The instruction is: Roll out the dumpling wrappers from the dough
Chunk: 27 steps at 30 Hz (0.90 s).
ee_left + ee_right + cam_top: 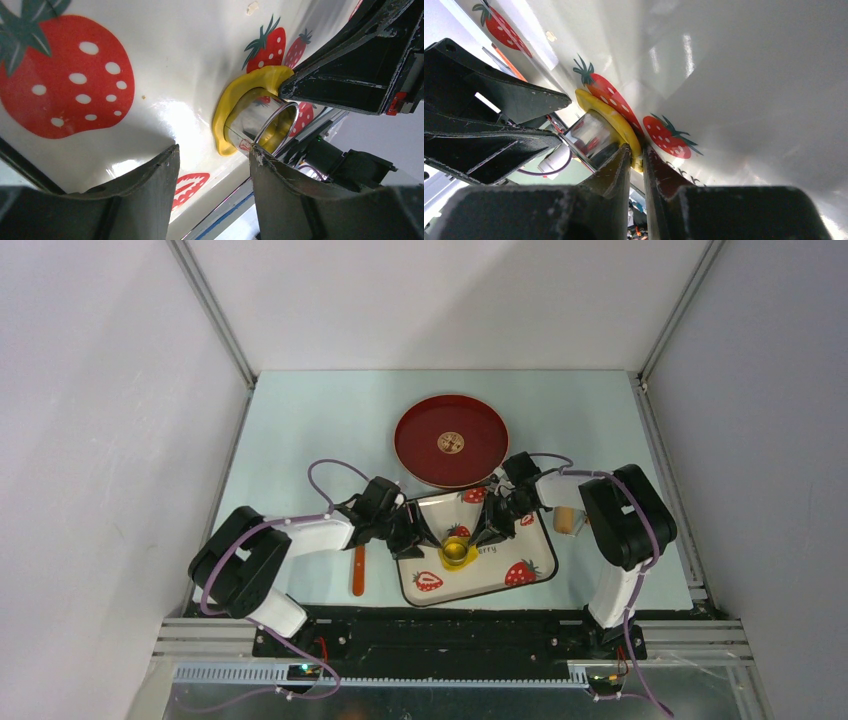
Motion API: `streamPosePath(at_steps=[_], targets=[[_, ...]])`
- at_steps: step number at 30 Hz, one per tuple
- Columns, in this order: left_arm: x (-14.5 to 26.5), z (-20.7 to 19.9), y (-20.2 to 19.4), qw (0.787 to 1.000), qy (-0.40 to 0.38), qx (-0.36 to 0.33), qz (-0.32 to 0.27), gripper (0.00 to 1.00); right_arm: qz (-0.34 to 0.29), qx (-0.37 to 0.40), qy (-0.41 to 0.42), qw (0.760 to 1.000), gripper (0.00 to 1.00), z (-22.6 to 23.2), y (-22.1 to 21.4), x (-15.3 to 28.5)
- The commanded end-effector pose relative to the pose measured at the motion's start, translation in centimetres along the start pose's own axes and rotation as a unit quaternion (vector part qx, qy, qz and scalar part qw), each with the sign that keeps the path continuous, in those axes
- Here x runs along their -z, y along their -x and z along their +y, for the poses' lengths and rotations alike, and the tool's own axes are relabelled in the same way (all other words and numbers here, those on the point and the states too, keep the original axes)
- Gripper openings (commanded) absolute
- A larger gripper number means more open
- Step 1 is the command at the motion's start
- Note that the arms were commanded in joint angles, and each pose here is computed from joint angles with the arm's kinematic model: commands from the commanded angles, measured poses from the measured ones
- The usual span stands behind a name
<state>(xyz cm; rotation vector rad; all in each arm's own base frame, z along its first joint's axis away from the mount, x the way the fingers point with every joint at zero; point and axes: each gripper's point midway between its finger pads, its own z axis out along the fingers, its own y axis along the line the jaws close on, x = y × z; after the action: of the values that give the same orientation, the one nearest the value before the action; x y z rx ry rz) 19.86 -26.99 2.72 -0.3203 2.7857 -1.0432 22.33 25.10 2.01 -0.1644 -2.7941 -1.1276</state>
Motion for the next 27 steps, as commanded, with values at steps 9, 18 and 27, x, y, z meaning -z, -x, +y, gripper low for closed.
streamPosePath(at_steps=[9,18,27], targets=[[-0.6,6.0,-1.3,0.994,0.109,0.009,0.011,0.61,-0.037,0.030,0.013,0.999,0.18,2.5,1.1,1.8],[-0.6,6.2,-1.2,0.993,0.113,0.013,0.009,0.61,-0.044,0.035,0.015,0.998,0.17,3.1,1.0,2.5],[-0.8,6.3,-1.3,0.993,0.118,0.014,0.014,0.61,-0.053,0.042,0.025,0.997,0.13,4.1,0.8,3.4]])
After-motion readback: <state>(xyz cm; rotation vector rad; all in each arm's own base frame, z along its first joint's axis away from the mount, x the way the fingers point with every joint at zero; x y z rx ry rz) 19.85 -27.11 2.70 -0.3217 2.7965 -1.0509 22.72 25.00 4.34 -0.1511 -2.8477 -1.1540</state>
